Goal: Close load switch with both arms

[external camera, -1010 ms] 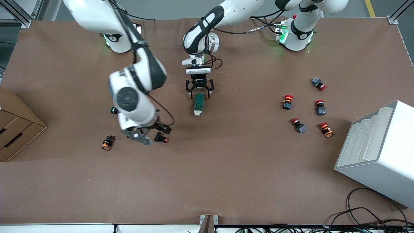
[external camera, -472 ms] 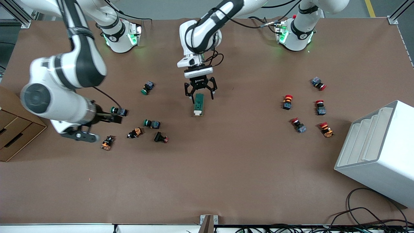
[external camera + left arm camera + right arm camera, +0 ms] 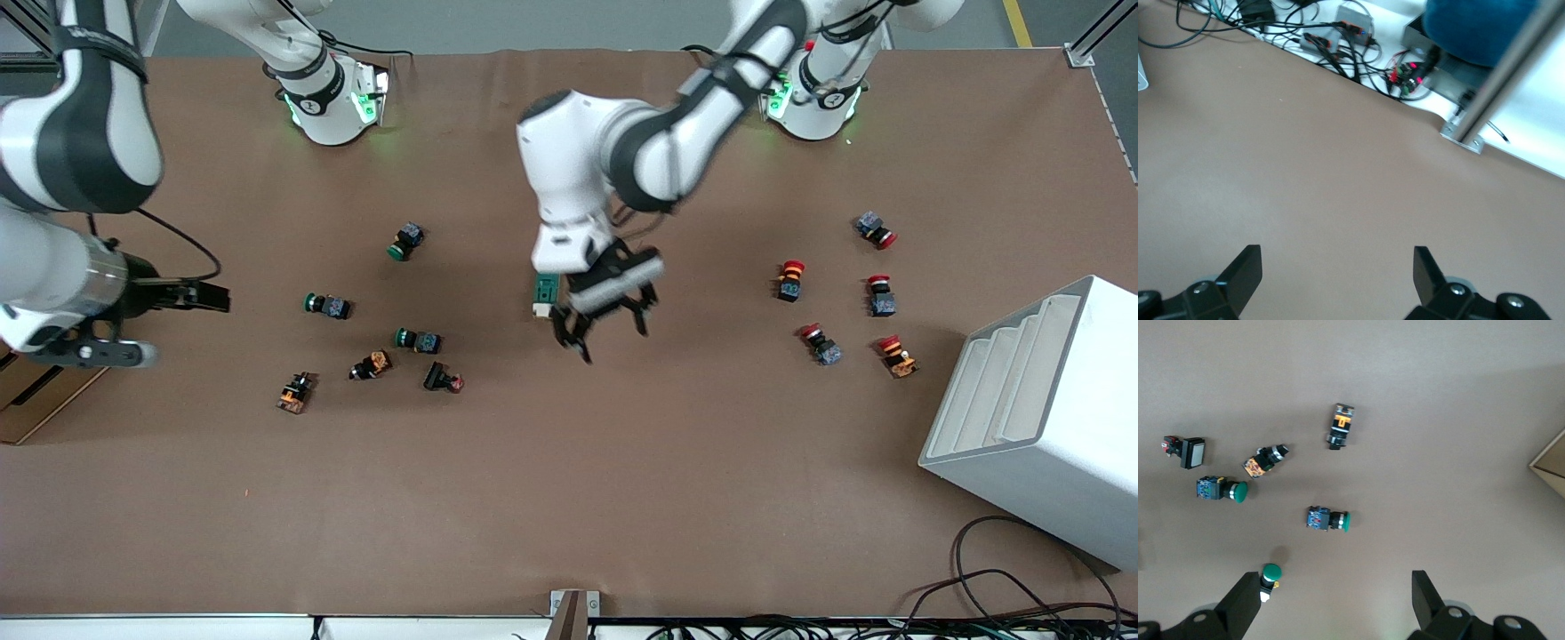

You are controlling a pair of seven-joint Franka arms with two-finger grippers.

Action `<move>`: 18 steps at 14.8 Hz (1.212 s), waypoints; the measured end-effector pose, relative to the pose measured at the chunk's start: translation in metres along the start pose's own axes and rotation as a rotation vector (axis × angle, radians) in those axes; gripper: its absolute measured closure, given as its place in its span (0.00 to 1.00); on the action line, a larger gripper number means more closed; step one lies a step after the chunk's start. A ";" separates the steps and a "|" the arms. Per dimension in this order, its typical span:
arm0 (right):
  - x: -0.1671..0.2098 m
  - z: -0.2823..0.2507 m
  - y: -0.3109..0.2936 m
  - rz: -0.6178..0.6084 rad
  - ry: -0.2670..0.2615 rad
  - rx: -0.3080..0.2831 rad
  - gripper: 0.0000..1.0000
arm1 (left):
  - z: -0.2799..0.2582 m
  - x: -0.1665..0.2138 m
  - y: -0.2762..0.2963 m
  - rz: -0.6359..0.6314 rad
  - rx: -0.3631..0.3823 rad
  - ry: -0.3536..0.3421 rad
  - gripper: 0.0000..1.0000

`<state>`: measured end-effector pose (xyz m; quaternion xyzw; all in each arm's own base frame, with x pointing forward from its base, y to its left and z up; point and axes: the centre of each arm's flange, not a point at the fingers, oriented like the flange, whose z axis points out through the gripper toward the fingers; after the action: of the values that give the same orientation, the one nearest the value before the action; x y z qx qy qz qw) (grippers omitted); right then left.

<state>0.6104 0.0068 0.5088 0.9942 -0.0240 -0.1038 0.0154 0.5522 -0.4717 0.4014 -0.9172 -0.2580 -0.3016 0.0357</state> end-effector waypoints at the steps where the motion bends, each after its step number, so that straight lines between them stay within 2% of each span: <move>1: -0.002 -0.006 0.007 0.009 -0.005 -0.006 0.00 | 0.005 0.036 -0.006 -0.027 0.003 -0.043 0.00; 4: -0.011 -0.035 0.026 0.038 -0.016 -0.011 0.00 | 0.016 0.139 -0.037 -0.049 -0.026 -0.166 0.00; 7: -0.017 -0.062 0.037 0.054 0.016 -0.006 0.00 | 0.026 0.227 -0.088 -0.053 -0.071 -0.257 0.00; 10: -0.019 -0.072 0.035 0.050 0.034 -0.004 0.00 | 0.021 0.298 -0.150 0.006 -0.123 -0.310 0.00; 11: -0.019 -0.071 0.033 0.046 0.028 -0.004 0.00 | 0.012 0.315 -0.169 0.042 -0.135 -0.326 0.00; 14: -0.025 -0.062 0.027 0.036 -0.053 -0.006 0.00 | -0.036 0.346 -0.218 0.141 -0.140 -0.403 0.00; 18: -0.032 -0.066 0.028 0.036 -0.068 -0.005 0.00 | -0.090 0.383 -0.301 0.281 -0.128 -0.457 0.00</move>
<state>0.5918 -0.0177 0.5804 0.9894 -0.0423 -0.1376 0.0190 0.6176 -0.0585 0.6664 -0.9886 -0.1099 -0.0946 -0.0397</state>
